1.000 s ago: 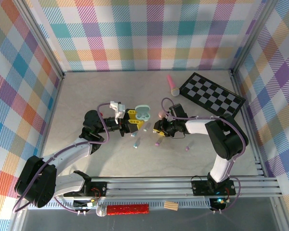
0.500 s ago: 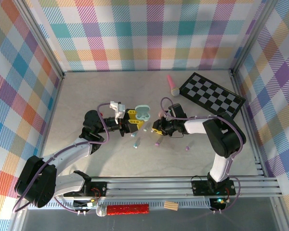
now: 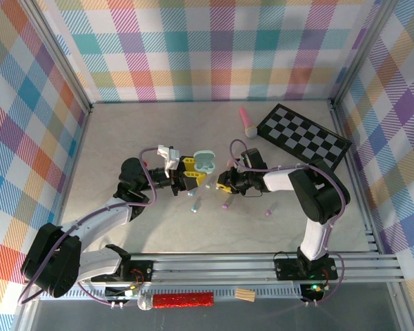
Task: Insert the wireless bluetooth earbuds into the charging case
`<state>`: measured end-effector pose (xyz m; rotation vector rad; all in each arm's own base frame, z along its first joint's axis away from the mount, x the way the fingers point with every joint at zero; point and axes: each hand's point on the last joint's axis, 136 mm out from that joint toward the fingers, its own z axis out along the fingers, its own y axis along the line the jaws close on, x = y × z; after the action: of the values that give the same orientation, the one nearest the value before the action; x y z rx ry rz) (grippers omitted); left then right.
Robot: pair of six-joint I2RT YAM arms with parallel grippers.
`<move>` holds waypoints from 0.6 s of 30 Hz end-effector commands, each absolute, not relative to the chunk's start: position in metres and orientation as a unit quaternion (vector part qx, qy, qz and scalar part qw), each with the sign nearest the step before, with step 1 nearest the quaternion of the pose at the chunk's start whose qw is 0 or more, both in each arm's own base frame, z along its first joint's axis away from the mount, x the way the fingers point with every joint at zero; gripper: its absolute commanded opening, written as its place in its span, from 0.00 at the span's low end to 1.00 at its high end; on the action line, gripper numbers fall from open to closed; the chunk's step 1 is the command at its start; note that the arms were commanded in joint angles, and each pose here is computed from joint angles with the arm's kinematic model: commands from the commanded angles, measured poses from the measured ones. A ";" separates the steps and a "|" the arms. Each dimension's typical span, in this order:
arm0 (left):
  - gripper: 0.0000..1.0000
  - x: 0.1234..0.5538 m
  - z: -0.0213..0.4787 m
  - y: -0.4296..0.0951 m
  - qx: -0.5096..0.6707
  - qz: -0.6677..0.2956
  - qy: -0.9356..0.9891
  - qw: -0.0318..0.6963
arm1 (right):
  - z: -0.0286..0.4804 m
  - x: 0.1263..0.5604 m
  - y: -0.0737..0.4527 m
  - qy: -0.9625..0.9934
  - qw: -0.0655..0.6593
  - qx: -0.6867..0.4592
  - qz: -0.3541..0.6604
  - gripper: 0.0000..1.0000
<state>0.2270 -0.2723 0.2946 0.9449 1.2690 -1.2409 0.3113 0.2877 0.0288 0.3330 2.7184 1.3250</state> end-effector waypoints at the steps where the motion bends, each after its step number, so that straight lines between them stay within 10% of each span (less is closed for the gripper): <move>1: 0.37 0.223 0.298 -0.268 0.407 -0.516 0.519 0.547 | 0.026 0.314 0.293 0.891 0.043 0.106 0.440 0.29; 18: 0.37 0.223 0.299 -0.268 0.408 -0.515 0.517 0.548 | 0.015 0.316 0.287 0.907 0.036 0.112 0.405 0.23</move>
<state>0.2276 -0.2715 0.2946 0.9442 1.2697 -1.2393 0.3144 0.2895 0.0259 0.3448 2.7530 1.3028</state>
